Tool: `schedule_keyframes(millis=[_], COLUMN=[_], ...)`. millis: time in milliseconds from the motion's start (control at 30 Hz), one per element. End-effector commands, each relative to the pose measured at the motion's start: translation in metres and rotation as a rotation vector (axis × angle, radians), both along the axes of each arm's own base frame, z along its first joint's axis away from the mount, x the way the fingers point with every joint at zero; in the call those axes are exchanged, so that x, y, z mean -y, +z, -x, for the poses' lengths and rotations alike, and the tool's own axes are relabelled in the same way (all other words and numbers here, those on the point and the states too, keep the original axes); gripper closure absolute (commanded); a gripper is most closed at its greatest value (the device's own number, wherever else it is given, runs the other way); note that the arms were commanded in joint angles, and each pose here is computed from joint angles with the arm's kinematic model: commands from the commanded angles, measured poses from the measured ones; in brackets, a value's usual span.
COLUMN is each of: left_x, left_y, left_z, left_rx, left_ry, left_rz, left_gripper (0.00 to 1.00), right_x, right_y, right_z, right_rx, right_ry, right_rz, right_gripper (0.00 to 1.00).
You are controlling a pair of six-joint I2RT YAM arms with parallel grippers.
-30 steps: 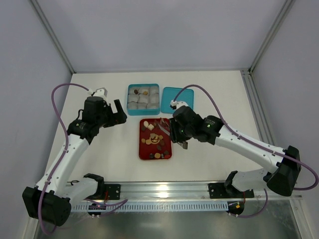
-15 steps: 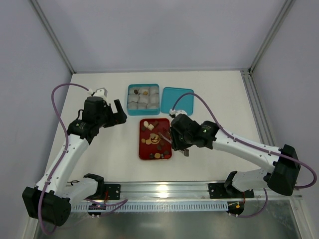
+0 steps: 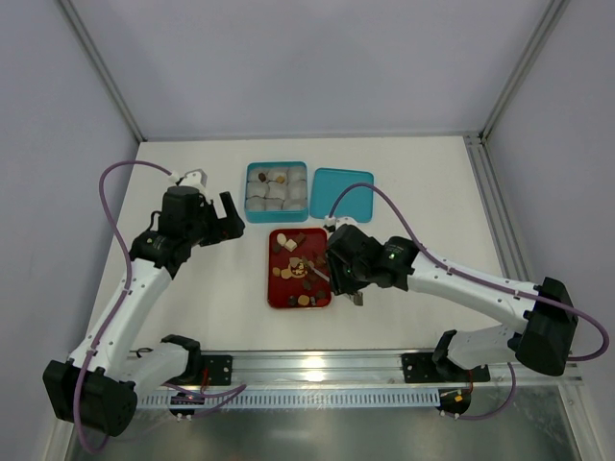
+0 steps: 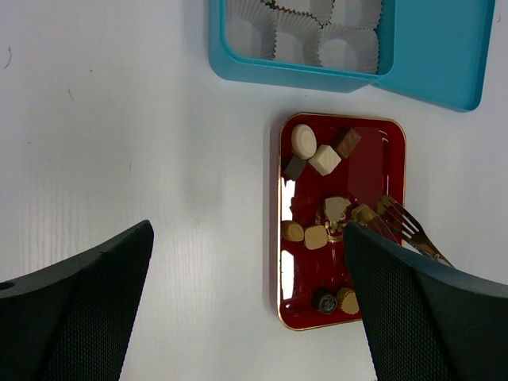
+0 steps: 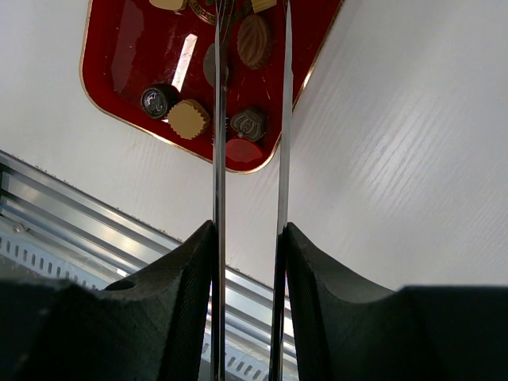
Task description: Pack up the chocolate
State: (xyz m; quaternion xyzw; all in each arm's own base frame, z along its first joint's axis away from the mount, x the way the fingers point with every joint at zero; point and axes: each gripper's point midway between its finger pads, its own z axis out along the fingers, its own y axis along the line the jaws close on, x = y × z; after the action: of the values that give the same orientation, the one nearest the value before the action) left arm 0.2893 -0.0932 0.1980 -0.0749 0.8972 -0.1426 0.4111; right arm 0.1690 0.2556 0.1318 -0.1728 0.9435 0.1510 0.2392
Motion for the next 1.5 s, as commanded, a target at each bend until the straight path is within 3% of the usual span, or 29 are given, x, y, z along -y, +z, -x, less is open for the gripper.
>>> schedule_keyframes(millis=[0, 400, 867, 1467], left_x=[-0.001, -0.001, -0.002, -0.002], left_y=[0.001, 0.003, 0.002, 0.003], left_z=[-0.002, -0.002, -0.001, -0.001], left_rx=[0.009, 0.014, 0.011, 0.015], left_ry=[0.002, 0.002, 0.002, 0.002], left_rz=[0.001, 0.002, 0.002, 0.003], left_gripper=[0.0, 0.0, 0.0, 0.0], right_x=[-0.007, -0.008, -0.011, -0.025], right_y=[0.002, -0.006, 0.005, 0.05], right_z=[-0.002, -0.002, -0.007, -0.04], right_rx=[0.009, -0.002, 0.019, 0.124], right_ry=[-0.01, -0.004, -0.015, -0.046], right_rz=[-0.028, -0.005, -0.018, -0.064], right_gripper=[0.59, 0.59, 0.73, 0.73])
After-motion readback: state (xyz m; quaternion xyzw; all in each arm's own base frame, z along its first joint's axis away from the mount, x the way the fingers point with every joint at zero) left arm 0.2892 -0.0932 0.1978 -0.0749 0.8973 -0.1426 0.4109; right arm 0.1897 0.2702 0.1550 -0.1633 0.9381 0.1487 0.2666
